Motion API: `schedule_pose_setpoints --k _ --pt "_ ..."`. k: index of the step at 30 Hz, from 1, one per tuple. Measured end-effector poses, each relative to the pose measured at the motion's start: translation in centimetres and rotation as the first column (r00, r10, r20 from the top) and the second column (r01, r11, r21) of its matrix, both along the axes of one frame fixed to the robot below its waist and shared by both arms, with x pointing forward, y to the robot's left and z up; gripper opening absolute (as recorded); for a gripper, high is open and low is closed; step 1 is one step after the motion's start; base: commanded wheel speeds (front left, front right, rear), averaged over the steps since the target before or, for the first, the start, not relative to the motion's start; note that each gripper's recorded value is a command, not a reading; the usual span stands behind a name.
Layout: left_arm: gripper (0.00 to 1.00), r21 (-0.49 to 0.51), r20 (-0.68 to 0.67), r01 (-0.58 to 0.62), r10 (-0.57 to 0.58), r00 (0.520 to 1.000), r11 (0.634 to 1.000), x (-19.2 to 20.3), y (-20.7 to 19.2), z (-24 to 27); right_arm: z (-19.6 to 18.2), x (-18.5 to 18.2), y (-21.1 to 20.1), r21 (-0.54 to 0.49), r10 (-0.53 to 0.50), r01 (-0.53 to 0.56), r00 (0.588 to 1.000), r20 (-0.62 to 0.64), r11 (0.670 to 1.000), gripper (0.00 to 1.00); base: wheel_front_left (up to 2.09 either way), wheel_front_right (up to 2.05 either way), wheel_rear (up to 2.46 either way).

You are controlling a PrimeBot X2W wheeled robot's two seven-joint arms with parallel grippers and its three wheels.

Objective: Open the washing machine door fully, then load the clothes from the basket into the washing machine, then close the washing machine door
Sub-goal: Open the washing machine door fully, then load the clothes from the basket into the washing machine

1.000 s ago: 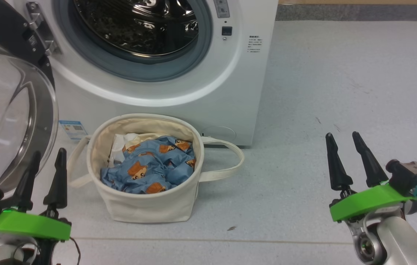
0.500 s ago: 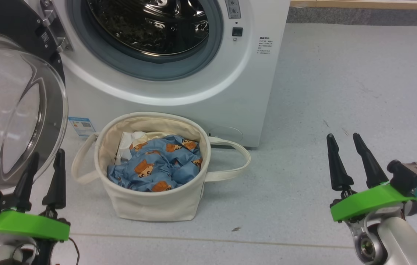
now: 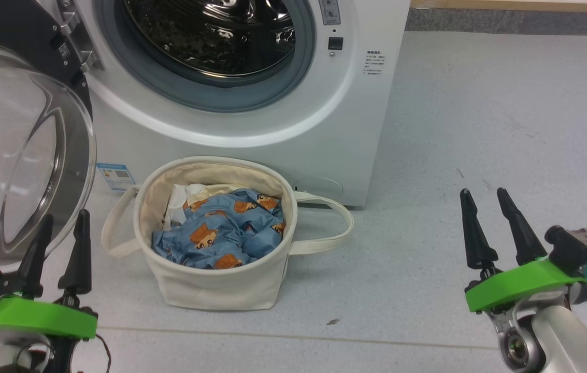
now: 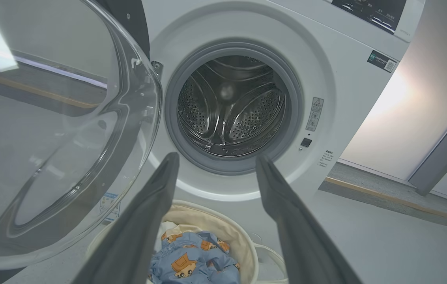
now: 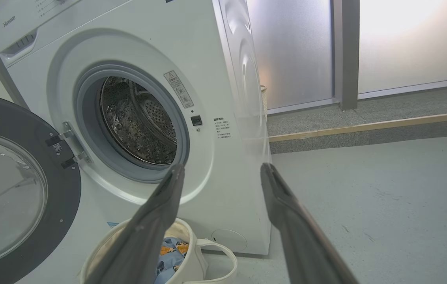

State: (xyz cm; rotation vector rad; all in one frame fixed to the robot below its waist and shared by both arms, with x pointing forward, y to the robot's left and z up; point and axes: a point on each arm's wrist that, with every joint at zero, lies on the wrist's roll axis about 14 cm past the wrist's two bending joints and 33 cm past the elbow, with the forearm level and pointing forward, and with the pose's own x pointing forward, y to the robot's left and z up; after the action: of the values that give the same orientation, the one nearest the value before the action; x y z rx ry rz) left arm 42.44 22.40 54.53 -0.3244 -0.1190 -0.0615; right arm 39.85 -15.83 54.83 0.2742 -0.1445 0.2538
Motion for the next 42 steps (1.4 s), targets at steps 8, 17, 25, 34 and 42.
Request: schedule_pose_setpoints --k 8,17,25,34,42 --pt "1.0 -0.005 0.0 -0.015 0.015 1.0 1.0 -0.3 0.6 0.0 0.0 0.2 0.4 -0.003 0.013 -0.013 1.0 0.001 1.0 1.0 0.75 -0.49 -0.27" --pt "1.0 0.004 -0.007 -0.034 0.034 0.999 0.999 -0.6 1.3 -0.1 -0.1 0.4 0.9 -0.002 0.027 -0.027 1.0 -0.002 1.0 1.0 1.06 -0.8 -0.26" --pt "1.0 0.008 -0.012 -0.034 0.034 0.999 0.999 -0.6 1.4 -0.3 -0.3 0.6 1.1 -0.003 0.031 -0.031 0.999 -0.006 1.0 1.0 2.03 -1.61 -0.42" --pt "1.0 0.013 -0.005 -0.042 0.042 0.999 0.999 -0.8 1.5 -0.1 0.0 0.5 1.2 -0.002 0.035 -0.035 0.999 0.0 0.999 1.0 1.76 -1.51 -0.24" --pt "1.0 0.015 -0.002 -0.048 0.048 0.999 0.999 -1.1 1.7 0.1 0.4 0.5 1.4 -0.001 0.041 -0.041 0.999 0.011 0.999 1.0 0.68 -0.63 -0.04"
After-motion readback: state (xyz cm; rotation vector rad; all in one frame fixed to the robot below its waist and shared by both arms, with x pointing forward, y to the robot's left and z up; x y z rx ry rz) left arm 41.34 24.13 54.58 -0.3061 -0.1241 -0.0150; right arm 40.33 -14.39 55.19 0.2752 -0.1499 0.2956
